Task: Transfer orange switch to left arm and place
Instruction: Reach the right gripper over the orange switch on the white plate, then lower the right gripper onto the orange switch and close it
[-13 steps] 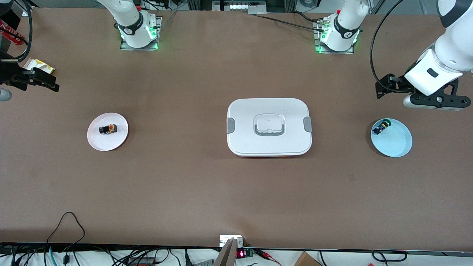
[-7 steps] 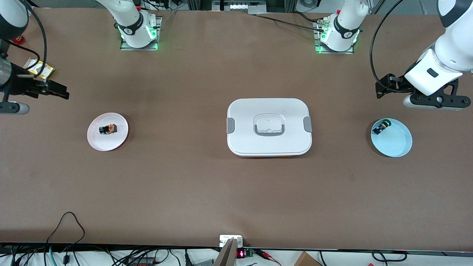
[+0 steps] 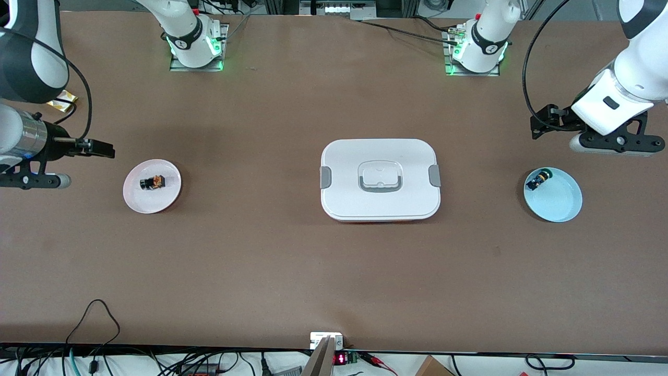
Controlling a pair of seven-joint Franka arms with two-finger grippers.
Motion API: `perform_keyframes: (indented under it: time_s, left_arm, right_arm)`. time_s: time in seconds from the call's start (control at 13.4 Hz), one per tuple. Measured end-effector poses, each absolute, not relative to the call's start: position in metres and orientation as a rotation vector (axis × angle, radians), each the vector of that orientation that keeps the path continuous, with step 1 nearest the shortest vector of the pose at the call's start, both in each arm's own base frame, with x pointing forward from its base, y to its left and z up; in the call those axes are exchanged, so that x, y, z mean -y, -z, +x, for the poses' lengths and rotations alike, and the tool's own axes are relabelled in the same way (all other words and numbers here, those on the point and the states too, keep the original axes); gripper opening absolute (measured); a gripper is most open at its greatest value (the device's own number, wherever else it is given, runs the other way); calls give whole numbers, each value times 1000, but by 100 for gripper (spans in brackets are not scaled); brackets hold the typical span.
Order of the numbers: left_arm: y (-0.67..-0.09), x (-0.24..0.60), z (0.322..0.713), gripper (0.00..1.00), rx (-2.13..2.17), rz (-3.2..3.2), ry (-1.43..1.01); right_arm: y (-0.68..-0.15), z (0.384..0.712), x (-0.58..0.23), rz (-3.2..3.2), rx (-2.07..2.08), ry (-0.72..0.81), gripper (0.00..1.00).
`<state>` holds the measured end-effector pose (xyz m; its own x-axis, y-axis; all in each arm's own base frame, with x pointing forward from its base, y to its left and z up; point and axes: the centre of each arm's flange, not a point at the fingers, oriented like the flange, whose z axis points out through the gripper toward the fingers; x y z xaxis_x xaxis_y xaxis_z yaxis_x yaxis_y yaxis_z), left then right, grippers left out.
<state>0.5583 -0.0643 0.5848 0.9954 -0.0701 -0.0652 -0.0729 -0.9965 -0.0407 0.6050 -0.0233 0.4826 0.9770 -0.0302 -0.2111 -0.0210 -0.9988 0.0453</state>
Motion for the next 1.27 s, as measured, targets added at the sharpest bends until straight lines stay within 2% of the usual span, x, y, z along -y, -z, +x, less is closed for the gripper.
perform_keyframes:
  time_s: [0.22,0.6,0.82,1.27]
  left_arm:
    - [-585,64,558,100,-111,-3095,-99]
    - [-585,64,558,100,-111,-3095,-99]
    - [-585,64,558,100,-111,-3095,-99]
    - [-585,64,558,100,-111,-3095,-99]
  right_arm:
    - [-461,617,25,3079,50,288,100]
    - [-391,628,46,3073,93,234,100]
    - [-345,620,59,3073,106,191,100]
    - [-289,597,52,3061,-13,162,100]
